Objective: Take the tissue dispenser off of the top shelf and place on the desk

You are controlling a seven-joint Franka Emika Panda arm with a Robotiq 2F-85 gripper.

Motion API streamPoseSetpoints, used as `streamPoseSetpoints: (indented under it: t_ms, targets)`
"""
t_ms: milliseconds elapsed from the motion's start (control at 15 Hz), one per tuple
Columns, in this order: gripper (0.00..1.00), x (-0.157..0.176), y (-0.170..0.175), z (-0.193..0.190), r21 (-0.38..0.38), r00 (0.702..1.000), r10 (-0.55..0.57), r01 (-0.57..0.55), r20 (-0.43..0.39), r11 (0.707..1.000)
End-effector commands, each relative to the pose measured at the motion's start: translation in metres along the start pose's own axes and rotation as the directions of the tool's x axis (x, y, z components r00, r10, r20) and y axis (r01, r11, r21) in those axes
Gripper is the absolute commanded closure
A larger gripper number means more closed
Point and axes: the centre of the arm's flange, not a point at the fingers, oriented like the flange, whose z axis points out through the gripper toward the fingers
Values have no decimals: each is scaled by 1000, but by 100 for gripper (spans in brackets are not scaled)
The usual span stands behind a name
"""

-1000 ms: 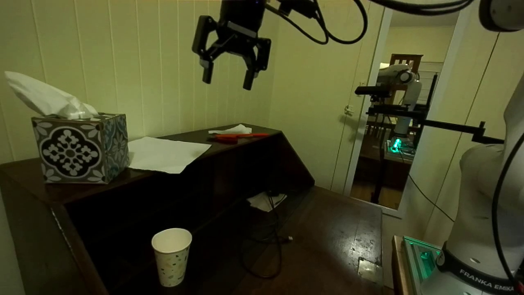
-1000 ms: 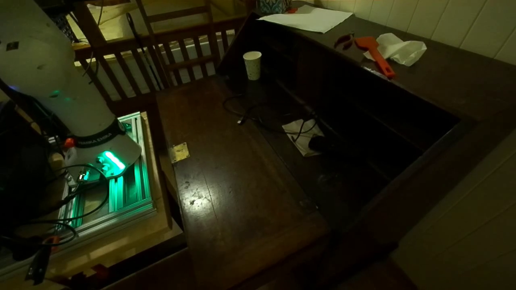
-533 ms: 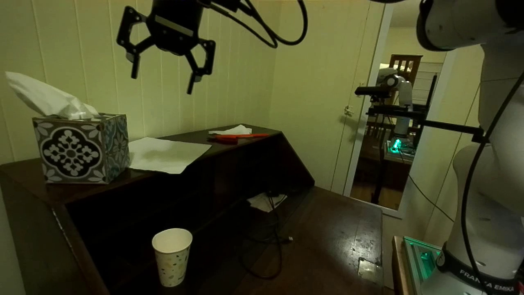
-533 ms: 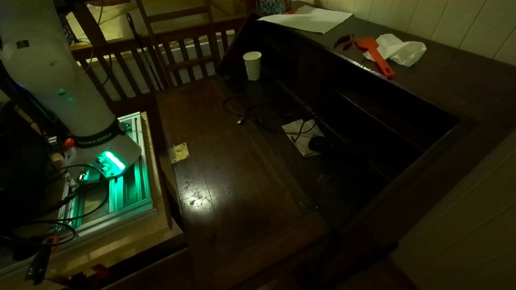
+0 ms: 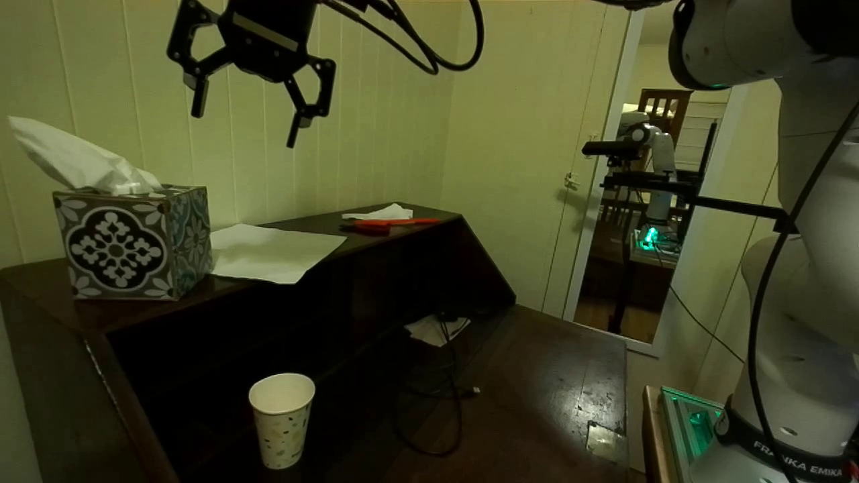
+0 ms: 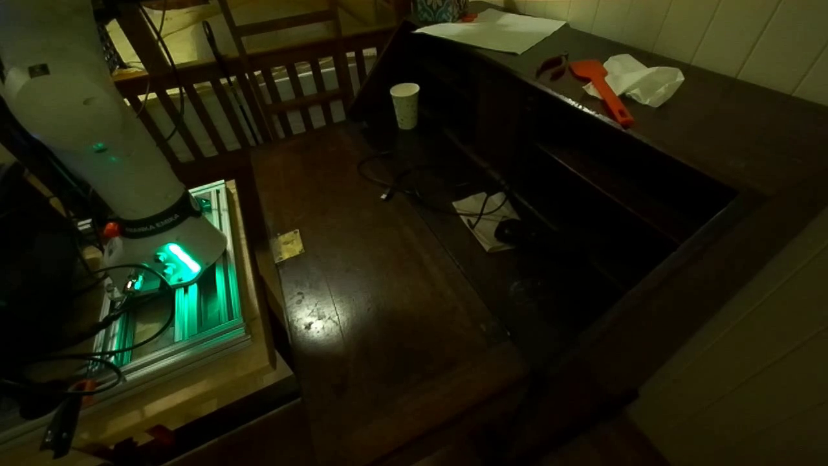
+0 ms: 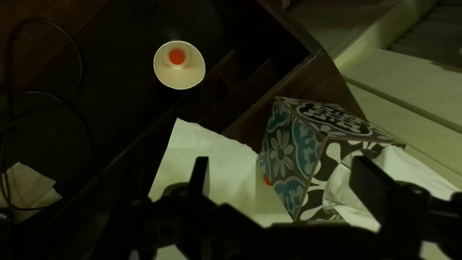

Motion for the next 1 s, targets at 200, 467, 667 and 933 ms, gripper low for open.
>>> streamPoseSetpoints:
  t_ms: [200,467,667,933]
  targets:
    - [0,22,-49,32,75,997,20,-14,-70,997]
    - [0,38,-74,62,72,993,38,-30,-111,997]
    - [0,51,-79,75,63,989,52,-43,-139,997]
    - [0,62,-82,89,71,984,77,-66,-158,995]
